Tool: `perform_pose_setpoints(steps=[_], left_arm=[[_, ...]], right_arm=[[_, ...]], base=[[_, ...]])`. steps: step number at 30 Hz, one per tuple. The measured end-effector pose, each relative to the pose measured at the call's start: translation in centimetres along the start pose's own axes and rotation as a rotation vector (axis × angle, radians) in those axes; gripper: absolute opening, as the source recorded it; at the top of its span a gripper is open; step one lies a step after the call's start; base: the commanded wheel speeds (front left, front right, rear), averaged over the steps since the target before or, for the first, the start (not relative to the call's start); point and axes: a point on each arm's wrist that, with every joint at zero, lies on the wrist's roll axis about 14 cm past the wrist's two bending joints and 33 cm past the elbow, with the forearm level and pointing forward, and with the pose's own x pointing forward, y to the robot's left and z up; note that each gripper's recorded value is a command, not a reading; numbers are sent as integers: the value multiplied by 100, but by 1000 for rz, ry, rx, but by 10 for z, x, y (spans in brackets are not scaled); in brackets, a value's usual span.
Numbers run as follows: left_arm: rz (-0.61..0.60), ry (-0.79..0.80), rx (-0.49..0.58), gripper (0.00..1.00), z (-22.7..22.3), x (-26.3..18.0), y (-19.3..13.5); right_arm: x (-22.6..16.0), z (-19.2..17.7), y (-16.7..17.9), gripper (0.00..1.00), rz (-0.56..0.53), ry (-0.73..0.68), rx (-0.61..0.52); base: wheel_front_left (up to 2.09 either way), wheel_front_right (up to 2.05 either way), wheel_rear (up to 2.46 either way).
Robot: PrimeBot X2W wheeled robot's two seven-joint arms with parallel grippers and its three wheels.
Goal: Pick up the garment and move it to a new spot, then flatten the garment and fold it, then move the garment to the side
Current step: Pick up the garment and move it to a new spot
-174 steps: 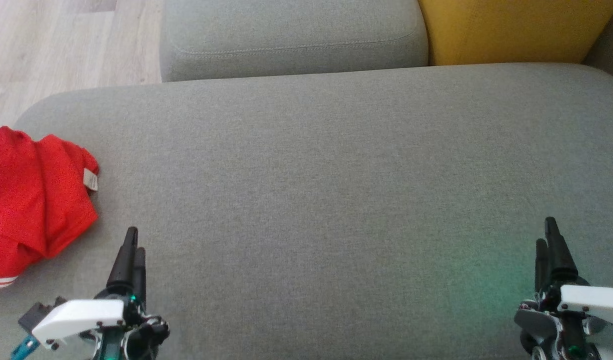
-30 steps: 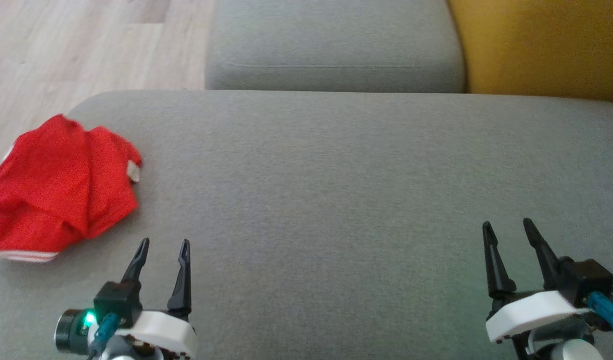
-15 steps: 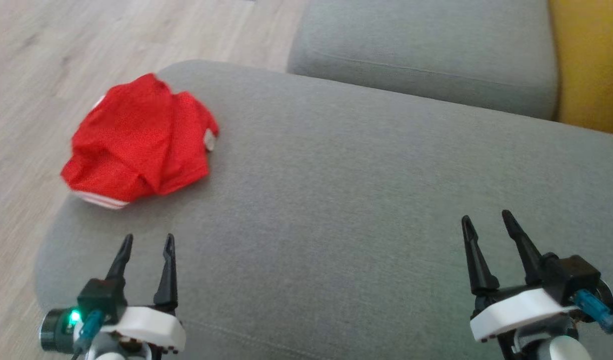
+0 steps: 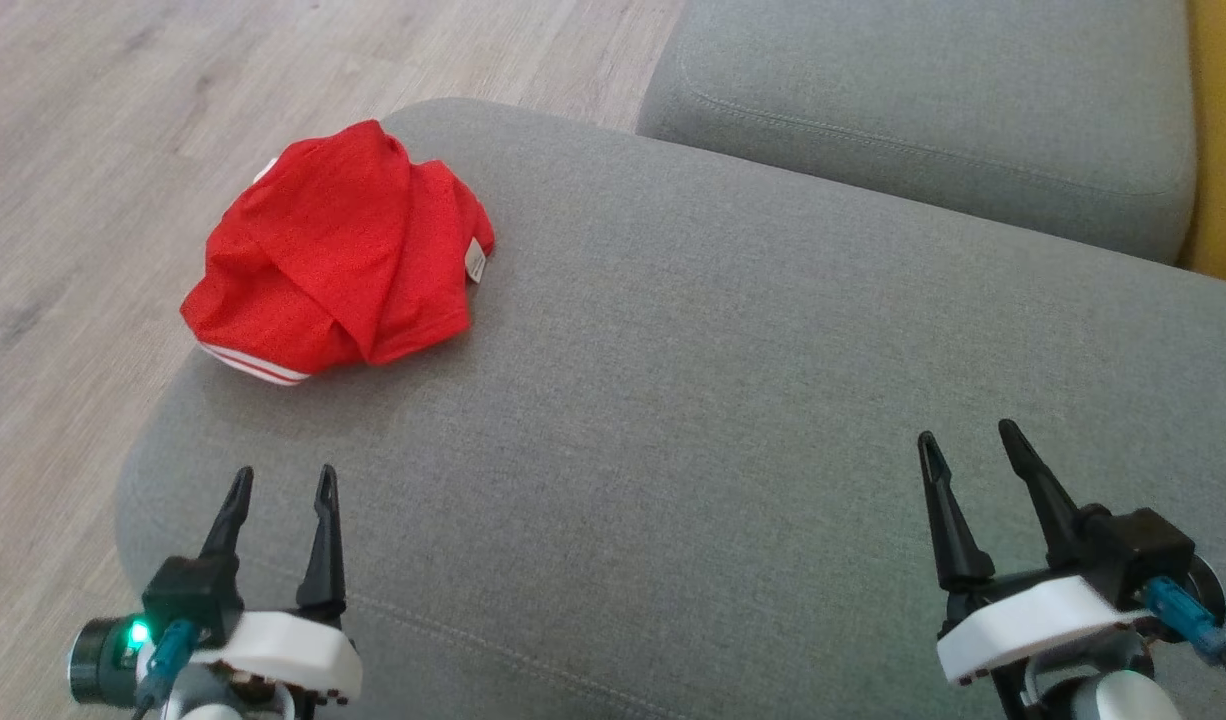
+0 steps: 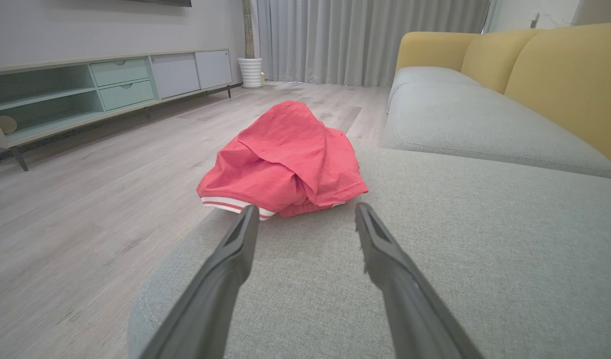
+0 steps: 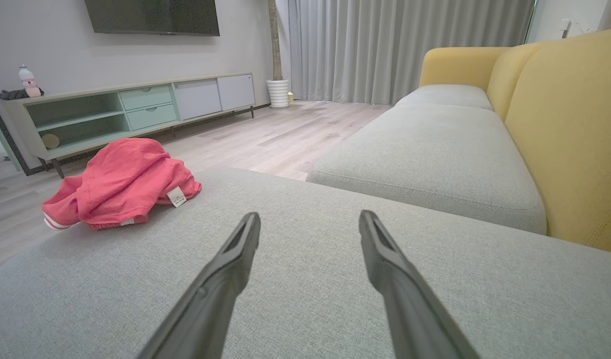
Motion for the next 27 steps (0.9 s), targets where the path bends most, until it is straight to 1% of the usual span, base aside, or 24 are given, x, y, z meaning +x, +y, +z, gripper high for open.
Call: perform_pose_setpoints(steps=[9, 16, 19, 23, 27], left_arm=[[18, -2, 3, 100, 2, 3, 5], [25, 7, 10, 100, 2, 20, 5], [34, 9, 4, 100, 4, 39, 4], [53, -3, 3, 100, 12, 82, 5], [55, 47, 8, 100, -3, 120, 2]], right_arm=[[2, -4, -1, 100, 1, 12, 7], [6, -13, -7, 100, -8, 47, 18], [16, -14, -14, 100, -16, 58, 5], [38, -11, -26, 100, -23, 51, -9], [54, -18, -44, 100, -36, 63, -14]], base=[[0, 0, 0], [0, 0, 0], [0, 0, 0], [0, 0, 0], [0, 0, 0]])
